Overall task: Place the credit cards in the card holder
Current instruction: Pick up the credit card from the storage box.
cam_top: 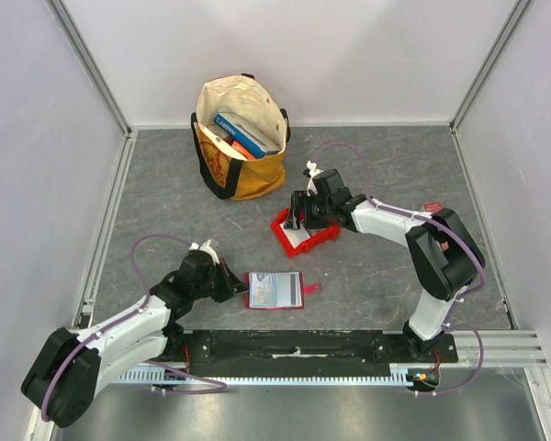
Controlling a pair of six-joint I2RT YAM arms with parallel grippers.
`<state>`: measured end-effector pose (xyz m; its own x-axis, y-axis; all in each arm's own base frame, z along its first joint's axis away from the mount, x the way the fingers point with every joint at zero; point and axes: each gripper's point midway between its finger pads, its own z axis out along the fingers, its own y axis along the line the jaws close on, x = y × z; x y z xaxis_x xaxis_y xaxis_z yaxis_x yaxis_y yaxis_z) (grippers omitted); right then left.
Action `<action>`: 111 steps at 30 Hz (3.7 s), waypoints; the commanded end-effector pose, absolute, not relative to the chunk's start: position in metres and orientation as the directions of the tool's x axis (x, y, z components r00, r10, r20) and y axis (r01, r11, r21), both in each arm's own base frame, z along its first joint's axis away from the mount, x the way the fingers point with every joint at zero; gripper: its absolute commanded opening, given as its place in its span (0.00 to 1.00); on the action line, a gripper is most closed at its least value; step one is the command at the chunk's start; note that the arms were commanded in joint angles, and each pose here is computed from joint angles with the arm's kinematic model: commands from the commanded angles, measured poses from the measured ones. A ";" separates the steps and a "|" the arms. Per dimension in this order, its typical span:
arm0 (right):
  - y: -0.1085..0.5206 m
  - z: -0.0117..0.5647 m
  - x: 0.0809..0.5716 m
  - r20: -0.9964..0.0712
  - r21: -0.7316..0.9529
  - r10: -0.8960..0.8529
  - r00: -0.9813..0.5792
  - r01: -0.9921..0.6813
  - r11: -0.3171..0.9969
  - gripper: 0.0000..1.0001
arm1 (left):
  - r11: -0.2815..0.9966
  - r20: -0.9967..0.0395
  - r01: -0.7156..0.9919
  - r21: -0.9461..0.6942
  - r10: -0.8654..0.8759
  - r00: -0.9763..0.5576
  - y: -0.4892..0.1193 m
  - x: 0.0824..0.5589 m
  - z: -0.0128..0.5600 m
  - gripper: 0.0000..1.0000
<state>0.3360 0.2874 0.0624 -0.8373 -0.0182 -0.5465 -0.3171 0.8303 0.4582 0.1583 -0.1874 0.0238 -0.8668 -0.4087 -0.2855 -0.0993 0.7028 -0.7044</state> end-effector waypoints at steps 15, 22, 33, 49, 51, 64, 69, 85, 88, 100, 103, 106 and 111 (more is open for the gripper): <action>0.294 0.091 0.344 -0.584 0.512 -0.001 -0.811 -0.370 0.775 0.54 | 0.697 -0.312 -0.075 -0.713 -0.412 -0.856 -0.191 0.167 0.034 0.02; 0.289 0.094 0.346 -0.594 0.504 0.008 -0.805 -0.364 0.783 0.45 | 0.694 -0.312 -0.074 -0.716 -0.412 -0.856 -0.191 0.167 0.035 0.02; 0.284 0.099 0.349 -0.602 0.506 0.019 -0.798 -0.363 0.782 0.31 | 0.696 -0.306 -0.077 -0.714 -0.409 -0.860 -0.192 0.166 0.033 0.02; 0.262 0.122 0.372 -0.691 0.342 -0.054 -0.720 -0.392 0.854 0.00 | 0.698 -0.303 -0.079 -0.711 -0.406 -0.862 -0.192 0.166 0.032 0.02; 0.257 0.133 0.377 -0.716 0.295 -0.081 -0.693 -0.407 0.865 0.00 | 0.698 -0.300 -0.080 -0.711 -0.404 -0.864 -0.192 0.165 0.032 0.02; 0.194 0.198 0.317 -0.786 0.129 -0.145 -0.601 -0.389 0.912 0.00 | 0.687 -0.314 -0.054 -0.725 -0.400 -0.861 -0.196 0.169 0.038 0.02; 0.180 0.170 0.259 -0.730 0.100 -0.173 -0.661 -0.354 0.930 0.00 | 0.685 -0.312 -0.052 -0.727 -0.397 -0.863 -0.197 0.168 0.038 0.02; 0.185 0.074 0.215 -0.703 0.100 -0.050 -0.710 -0.168 0.981 0.03 | 0.683 -0.305 -0.054 -0.728 -0.395 -0.867 -0.197 0.167 0.038 0.02; 0.186 0.064 0.211 -0.684 0.088 -0.070 -0.727 -0.177 0.980 0.07 | 0.682 -0.306 -0.053 -0.729 -0.395 -0.866 -0.198 0.168 0.039 0.02; 0.185 0.052 0.192 -0.621 0.079 -0.121 -0.774 -0.216 0.973 0.13 | 0.686 -0.305 -0.055 -0.726 -0.393 -0.867 -0.197 0.167 0.036 0.02; 0.181 0.051 0.190 -0.605 0.048 -0.147 -0.782 -0.221 0.974 0.15 | 0.684 -0.305 -0.051 -0.727 -0.389 -0.869 -0.197 0.166 0.036 0.02; 0.179 0.051 0.190 -0.603 0.036 -0.155 -0.782 -0.221 0.975 0.16 | 0.684 -0.305 -0.052 -0.727 -0.390 -0.869 -0.197 0.166 0.036 0.02; 0.180 0.053 0.191 -0.607 0.037 -0.158 -0.779 -0.227 0.973 0.08 | 0.683 -0.304 -0.052 -0.728 -0.390 -0.869 -0.197 0.166 0.036 0.02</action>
